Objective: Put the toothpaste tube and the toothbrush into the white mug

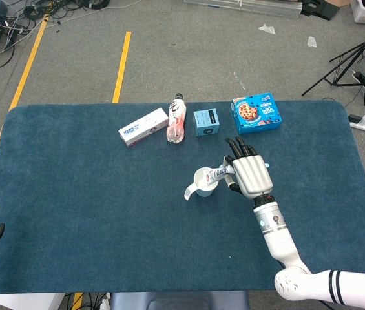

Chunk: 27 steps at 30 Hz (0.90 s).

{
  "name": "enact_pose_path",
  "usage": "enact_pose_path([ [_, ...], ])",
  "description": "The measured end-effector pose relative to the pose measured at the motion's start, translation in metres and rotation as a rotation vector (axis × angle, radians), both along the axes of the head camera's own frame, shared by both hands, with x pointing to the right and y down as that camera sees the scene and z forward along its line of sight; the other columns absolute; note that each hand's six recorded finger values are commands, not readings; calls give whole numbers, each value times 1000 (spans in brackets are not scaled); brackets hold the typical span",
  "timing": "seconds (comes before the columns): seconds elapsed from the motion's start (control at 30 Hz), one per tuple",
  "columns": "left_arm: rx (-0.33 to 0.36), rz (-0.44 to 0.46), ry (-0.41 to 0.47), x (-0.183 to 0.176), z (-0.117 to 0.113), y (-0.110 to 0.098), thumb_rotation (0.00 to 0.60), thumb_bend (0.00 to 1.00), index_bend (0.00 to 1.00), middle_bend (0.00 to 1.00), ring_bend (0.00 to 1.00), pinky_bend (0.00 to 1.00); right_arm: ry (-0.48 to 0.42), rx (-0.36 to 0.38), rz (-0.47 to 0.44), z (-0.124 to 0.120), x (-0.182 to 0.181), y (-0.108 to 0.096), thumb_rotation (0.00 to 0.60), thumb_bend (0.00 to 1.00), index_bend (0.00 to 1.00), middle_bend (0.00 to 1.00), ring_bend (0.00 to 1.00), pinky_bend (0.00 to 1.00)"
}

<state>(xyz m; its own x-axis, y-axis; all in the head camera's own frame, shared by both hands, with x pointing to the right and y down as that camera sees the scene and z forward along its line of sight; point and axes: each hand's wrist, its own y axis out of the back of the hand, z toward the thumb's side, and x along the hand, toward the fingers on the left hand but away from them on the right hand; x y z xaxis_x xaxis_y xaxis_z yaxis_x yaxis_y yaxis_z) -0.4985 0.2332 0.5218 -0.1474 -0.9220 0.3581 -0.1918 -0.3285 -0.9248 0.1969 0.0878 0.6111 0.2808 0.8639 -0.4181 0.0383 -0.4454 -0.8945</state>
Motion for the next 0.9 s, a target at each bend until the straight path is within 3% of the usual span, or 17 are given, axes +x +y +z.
enact_pose_path([
  [0.9, 14, -13, 17, -4, -7, 0, 600, 289, 387, 444, 452, 451, 62, -99, 8, 59, -17, 0, 600, 343, 595, 129, 0, 209],
])
